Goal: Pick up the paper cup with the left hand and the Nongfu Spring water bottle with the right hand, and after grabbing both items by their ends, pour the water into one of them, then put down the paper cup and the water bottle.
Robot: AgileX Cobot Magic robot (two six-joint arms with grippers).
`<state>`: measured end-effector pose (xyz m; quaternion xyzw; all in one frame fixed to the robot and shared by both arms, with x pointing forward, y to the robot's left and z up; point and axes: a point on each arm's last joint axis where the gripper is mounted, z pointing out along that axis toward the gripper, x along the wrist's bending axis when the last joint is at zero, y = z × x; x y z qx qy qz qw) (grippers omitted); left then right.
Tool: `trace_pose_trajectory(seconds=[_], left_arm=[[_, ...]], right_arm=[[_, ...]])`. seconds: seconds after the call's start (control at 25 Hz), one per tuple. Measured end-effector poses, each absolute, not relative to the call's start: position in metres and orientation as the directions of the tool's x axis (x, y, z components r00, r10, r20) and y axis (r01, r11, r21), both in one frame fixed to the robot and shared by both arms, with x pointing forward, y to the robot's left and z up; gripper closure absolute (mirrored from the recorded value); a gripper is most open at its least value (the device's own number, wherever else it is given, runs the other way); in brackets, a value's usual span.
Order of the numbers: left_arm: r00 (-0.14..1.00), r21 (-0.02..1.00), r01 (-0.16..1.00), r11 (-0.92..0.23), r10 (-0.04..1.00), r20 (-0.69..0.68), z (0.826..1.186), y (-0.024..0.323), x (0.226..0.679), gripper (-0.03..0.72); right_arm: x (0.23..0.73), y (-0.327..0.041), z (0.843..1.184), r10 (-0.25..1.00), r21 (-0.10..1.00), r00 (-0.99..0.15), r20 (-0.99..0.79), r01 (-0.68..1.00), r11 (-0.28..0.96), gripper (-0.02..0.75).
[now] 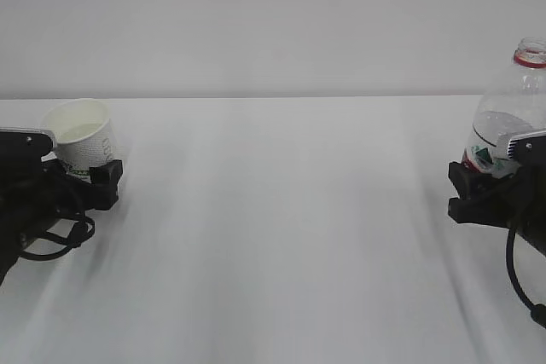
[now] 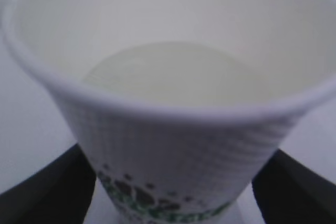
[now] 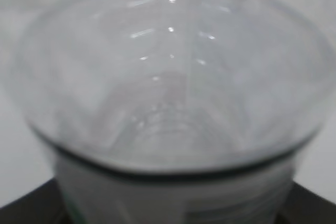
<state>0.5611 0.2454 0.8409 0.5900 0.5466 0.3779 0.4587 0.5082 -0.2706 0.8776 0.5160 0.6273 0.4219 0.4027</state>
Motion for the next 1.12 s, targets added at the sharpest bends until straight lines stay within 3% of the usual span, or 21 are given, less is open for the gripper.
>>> trace_pose_trajectory(seconds=[0.44, 0.8, 1.12], left_arm=[[0.123, 0.956, 0.292, -0.001, 0.992, -0.036, 0.863, 0.251, 0.534, 0.022], [0.15, 0.939, 0.344, -0.026, 0.988, -0.028, 0.861, 0.253, 0.509, 0.043], [0.168, 0.957, 0.29, -0.023, 0.985, -0.027, 0.88, 0.253, 0.503, 0.062]], right_arm=[[0.508, -0.27, 0.878, 0.988, 0.945, -0.143, -0.066, 0.308, 0.107, 0.289], [0.508, -0.27, 0.878, 0.987, 0.945, -0.147, -0.066, 0.308, 0.109, 0.289], [0.514, -0.273, 0.881, 0.993, 0.952, -0.106, -0.06, 0.293, 0.089, 0.289]])
